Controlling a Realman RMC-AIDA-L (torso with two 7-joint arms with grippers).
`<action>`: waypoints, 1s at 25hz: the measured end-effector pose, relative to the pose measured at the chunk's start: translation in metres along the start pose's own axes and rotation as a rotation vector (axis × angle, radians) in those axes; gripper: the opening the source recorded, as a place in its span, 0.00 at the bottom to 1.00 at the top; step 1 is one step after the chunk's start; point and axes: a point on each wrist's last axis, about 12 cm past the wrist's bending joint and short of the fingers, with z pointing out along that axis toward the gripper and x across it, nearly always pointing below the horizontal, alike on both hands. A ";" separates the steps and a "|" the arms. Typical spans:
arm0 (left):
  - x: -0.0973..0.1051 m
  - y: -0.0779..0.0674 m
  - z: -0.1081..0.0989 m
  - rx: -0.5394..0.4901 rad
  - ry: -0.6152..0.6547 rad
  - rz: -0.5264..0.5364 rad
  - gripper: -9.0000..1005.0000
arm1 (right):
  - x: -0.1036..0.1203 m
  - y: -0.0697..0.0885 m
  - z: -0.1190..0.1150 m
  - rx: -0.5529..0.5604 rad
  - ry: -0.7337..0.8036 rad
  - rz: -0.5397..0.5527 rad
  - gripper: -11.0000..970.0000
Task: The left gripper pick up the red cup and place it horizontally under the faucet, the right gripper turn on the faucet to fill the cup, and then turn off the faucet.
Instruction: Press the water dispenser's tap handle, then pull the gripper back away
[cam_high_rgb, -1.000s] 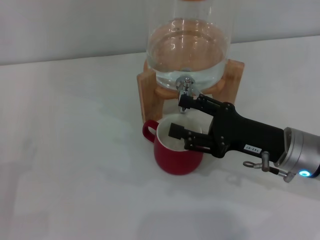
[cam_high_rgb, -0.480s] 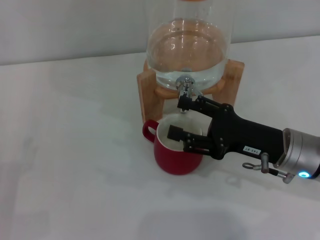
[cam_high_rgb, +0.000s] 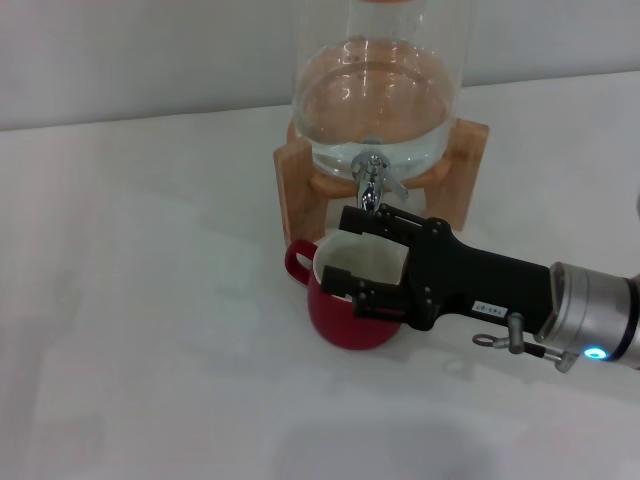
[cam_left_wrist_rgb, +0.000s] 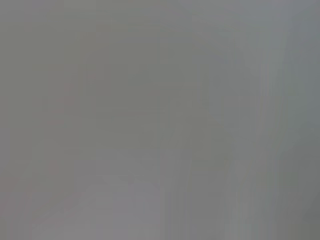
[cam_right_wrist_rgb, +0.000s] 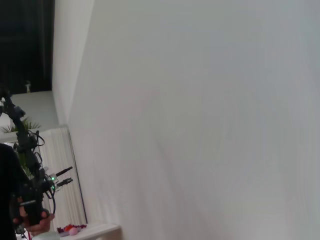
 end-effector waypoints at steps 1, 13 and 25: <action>0.000 0.000 0.000 0.001 0.000 0.000 0.87 | 0.000 -0.001 0.001 0.003 0.005 0.000 0.85; 0.000 0.001 0.000 0.003 0.004 0.003 0.87 | -0.004 -0.007 0.008 0.014 0.009 -0.009 0.85; -0.001 -0.001 0.005 0.008 0.004 0.003 0.87 | -0.004 -0.008 0.001 0.034 0.003 -0.010 0.85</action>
